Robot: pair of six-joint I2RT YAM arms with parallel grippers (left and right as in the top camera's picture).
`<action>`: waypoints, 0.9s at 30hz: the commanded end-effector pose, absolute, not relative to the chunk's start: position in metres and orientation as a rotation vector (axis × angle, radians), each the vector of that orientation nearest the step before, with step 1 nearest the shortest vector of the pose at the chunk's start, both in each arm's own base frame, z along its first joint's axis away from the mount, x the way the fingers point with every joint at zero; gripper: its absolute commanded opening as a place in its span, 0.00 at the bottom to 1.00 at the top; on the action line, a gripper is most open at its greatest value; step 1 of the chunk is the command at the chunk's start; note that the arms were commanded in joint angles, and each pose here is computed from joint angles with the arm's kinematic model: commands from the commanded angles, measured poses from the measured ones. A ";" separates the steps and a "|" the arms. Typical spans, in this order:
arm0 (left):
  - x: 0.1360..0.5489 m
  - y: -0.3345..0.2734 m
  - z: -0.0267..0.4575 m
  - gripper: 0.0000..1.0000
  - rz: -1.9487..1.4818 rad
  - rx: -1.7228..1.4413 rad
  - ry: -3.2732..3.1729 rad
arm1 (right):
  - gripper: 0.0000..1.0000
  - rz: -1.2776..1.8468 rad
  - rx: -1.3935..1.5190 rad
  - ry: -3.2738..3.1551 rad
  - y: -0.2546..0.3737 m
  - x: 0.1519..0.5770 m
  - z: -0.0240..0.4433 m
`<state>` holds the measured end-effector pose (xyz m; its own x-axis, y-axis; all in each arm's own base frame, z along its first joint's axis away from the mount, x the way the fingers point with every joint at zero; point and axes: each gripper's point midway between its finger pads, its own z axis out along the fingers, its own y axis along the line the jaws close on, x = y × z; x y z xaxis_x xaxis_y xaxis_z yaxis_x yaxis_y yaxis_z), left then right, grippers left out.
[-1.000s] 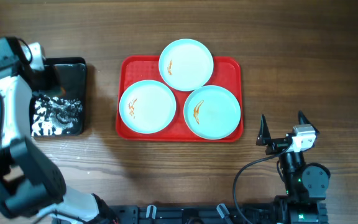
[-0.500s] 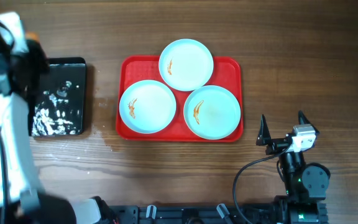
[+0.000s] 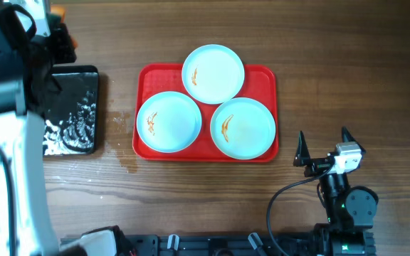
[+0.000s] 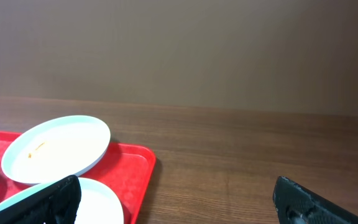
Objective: Clean dirty plates on tray and stack at the side
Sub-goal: 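Carry the sponge with the left gripper onto the left white plate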
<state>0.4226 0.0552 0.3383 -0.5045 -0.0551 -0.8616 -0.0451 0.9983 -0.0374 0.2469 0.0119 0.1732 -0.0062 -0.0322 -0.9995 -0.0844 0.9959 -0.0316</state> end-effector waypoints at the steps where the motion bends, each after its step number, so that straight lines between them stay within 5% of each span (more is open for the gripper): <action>1: 0.411 0.005 0.320 0.04 -0.191 -0.003 2.194 | 1.00 0.011 -0.089 1.567 0.008 0.247 0.175; 14: 0.386 -0.131 0.204 0.04 -0.627 0.107 2.650 | 1.00 0.011 -0.089 1.567 0.008 0.247 0.175; 27: 0.352 -0.156 0.073 0.04 -0.392 -0.087 3.134 | 1.00 0.011 -0.089 1.567 0.008 0.247 0.175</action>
